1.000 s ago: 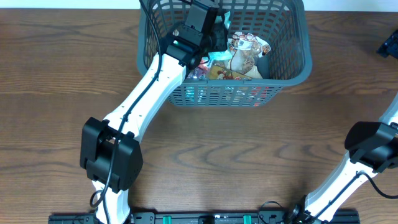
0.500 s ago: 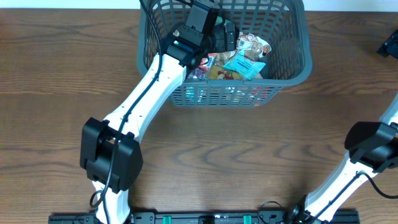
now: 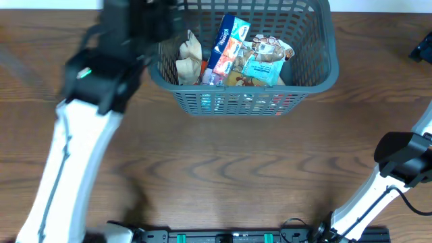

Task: Pack container

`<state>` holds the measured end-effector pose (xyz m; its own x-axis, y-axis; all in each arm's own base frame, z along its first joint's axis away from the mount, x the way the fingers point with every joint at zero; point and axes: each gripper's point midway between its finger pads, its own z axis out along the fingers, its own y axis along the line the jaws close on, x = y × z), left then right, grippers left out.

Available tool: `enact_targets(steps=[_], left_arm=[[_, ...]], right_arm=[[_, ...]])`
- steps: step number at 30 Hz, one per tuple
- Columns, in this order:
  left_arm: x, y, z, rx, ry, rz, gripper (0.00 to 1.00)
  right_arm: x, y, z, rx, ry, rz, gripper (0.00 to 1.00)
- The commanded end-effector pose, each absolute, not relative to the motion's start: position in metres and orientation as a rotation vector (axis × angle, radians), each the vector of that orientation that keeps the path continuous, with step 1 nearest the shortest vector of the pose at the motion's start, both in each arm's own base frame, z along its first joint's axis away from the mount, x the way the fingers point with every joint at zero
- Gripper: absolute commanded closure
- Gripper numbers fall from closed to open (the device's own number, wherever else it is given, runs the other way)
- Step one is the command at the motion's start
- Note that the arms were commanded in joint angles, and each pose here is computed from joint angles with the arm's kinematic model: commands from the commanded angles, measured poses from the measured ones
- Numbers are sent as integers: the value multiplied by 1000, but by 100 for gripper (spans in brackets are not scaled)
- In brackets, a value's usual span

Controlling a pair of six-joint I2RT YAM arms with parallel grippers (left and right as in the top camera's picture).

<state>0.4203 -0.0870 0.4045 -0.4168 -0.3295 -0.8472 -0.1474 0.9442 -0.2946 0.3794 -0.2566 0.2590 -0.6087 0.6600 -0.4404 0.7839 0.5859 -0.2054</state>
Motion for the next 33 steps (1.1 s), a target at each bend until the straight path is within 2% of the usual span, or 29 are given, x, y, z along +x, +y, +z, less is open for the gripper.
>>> enact_targets(steps=[1, 6, 12, 22, 33], left_arm=[[387, -39, 418, -433, 1985, -48, 2], [317, 12, 413, -551, 2055, 113, 2], [256, 40, 384, -620, 2223, 240, 2], [215, 40, 360, -622, 2387, 267, 2], [214, 40, 359, -622, 2394, 271, 2]], right_arm=[[376, -258, 264, 1196, 2480, -562, 1], [376, -258, 264, 1196, 2480, -562, 1], [376, -258, 264, 1196, 2480, -562, 1], [376, -258, 264, 1196, 2480, -562, 1], [376, -258, 264, 1196, 2480, -562, 1]])
